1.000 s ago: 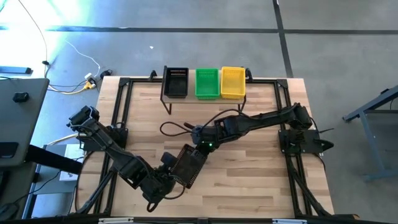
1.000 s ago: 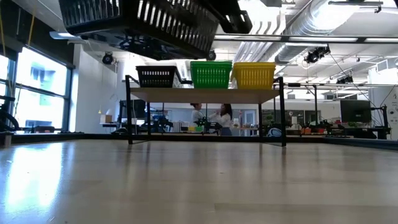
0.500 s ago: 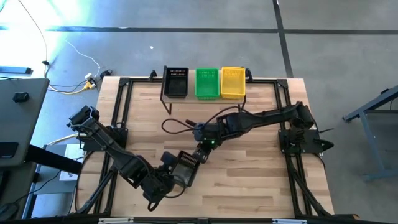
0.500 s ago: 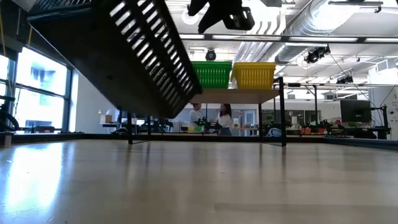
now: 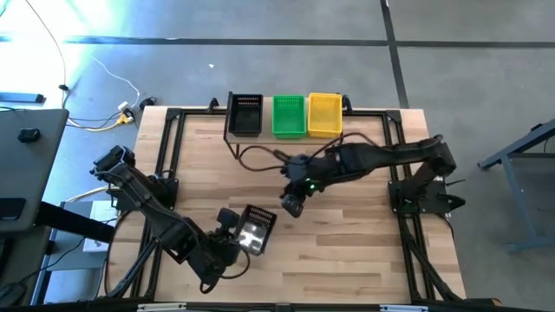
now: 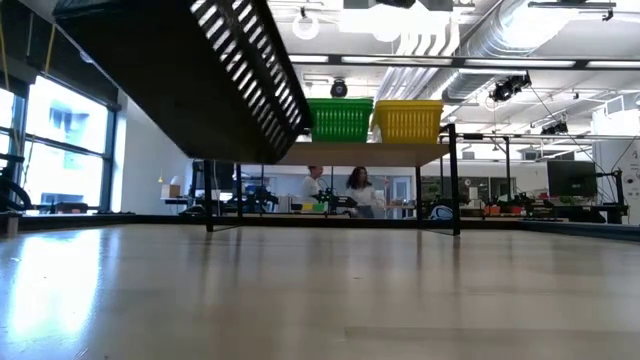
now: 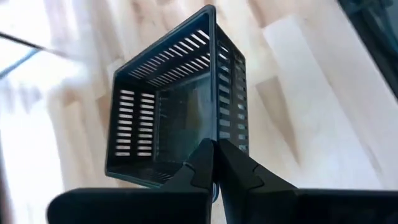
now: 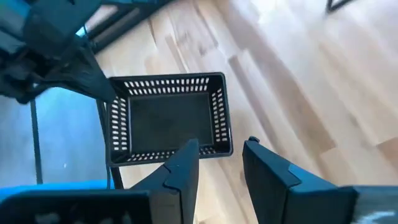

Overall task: Stack baskets on shelf by color
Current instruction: Stack the black bin on top of the other black bins on the shelf

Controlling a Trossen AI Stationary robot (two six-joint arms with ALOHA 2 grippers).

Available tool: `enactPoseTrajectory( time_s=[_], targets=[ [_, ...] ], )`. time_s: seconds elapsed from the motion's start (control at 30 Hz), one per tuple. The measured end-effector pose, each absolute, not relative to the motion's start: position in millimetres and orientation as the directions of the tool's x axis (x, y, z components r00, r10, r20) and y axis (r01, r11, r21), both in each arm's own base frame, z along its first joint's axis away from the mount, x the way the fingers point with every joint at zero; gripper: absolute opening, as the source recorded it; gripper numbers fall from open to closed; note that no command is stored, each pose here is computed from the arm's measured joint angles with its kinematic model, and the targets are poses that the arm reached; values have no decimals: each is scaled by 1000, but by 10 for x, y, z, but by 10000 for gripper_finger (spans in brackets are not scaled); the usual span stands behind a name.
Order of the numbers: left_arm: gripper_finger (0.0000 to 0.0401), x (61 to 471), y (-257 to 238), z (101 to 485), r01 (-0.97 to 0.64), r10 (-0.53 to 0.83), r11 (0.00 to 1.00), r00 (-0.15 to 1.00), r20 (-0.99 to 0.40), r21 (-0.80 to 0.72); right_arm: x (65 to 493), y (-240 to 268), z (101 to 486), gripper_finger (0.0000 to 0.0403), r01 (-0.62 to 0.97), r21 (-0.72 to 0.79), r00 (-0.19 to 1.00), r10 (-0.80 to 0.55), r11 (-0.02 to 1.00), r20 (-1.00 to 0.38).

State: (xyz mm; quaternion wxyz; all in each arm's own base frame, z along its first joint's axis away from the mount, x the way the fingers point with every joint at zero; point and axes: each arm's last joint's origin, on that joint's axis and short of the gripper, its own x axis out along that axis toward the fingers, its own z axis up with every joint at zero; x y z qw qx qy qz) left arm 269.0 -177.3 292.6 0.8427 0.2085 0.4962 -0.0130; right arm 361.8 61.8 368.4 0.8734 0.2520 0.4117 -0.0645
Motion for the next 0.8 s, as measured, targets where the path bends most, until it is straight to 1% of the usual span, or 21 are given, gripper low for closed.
enactPoseTrajectory(
  time_s=[0.27,0.4,0.5,0.6,0.8],
  targets=[
    [0,2530,-1575,3194,100,315,886,586,-746,452,3266,531,4109,110,285,336,757,4,898,-653],
    [0,2433,-1400,3369,30,369,872,615,-697,489,3106,476,4270,110,294,293,794,-62,910,-605],
    [0,2351,-1237,3503,-8,422,843,628,-654,537,3003,435,4367,110,317,258,812,-121,912,-571],
    [0,2253,-1030,3635,-47,485,805,625,-612,591,2923,404,4442,110,341,219,824,-178,914,-538],
    [0,2023,-546,3901,-147,601,735,592,-537,662,2816,333,4534,110,372,162,830,-249,914,-499]
  ],
)
